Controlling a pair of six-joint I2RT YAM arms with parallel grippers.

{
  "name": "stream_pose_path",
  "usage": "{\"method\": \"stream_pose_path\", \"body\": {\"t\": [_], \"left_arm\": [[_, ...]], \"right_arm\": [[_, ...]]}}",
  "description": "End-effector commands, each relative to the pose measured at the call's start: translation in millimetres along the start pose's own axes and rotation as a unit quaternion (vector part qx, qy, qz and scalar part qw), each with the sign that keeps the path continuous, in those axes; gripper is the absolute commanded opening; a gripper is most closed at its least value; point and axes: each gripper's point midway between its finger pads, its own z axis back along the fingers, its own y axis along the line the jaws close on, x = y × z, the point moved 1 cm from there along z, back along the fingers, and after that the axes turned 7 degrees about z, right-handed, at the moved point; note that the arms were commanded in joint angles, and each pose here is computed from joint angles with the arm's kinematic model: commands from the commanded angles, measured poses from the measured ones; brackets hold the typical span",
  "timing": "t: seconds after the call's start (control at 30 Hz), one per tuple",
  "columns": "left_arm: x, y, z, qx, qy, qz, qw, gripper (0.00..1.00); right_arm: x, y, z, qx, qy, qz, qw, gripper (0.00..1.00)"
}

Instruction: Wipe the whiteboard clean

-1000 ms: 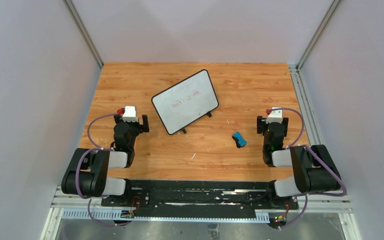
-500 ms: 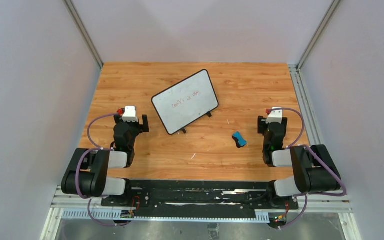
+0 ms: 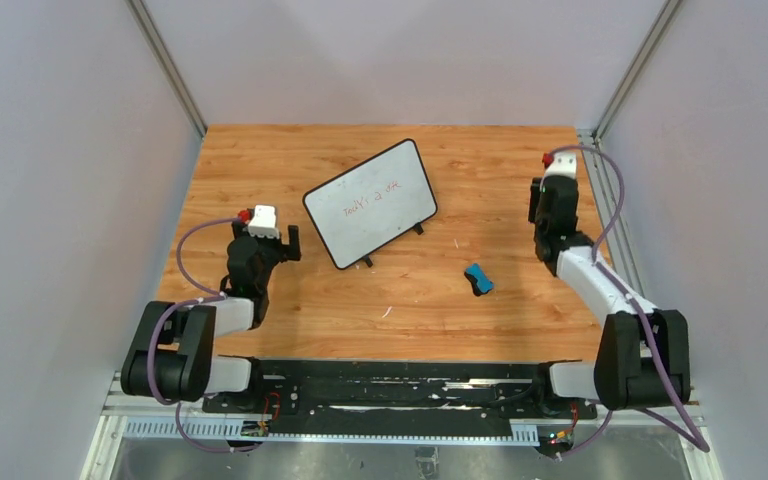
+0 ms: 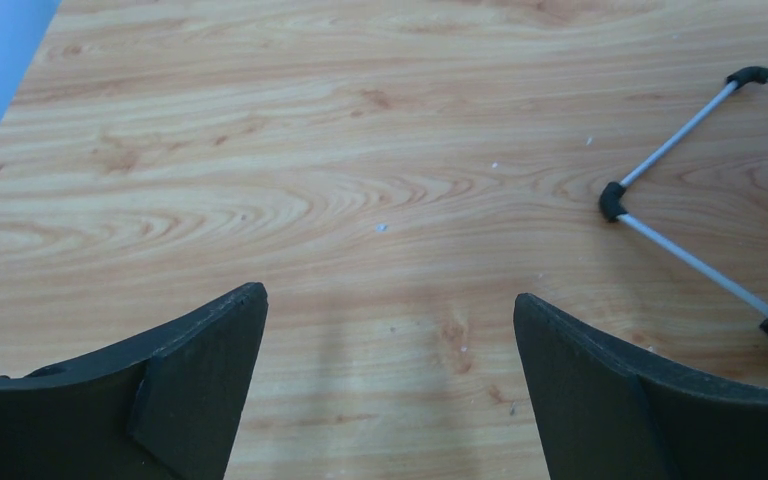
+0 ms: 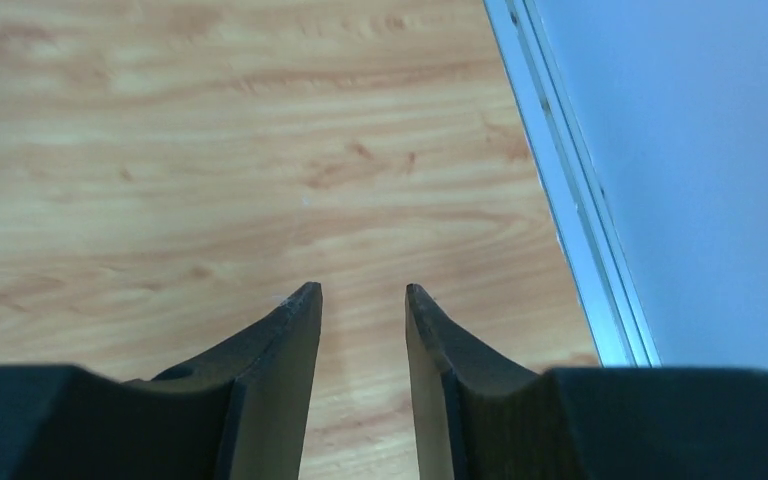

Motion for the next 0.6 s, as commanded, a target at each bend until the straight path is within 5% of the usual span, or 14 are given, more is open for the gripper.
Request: {"method": "stream_pose_path", "body": {"t": [0.0, 0.23, 0.57], "left_arm": [[17.7, -18.7, -7.5, -0.054, 0.005, -0.025, 0.998, 0.98], [17.7, -30.9, -8.7, -0.107, 0.074, -0.056, 0.99, 0.98], [32.8, -28.0, 2.2, -0.156, 0.103, -0.02, 0.982, 0.96]], "right_arm": [[-8.8, 18.6, 29.6, 0.09, 0.153, 0.021, 0.984, 0.39], [1.4, 57.5, 63.9, 0.244, 0.243, 0.018, 0.939, 0.5], [-4.9, 56.2, 101.8, 0.279, 0.266, 0.02, 0.923, 0.53]]}}
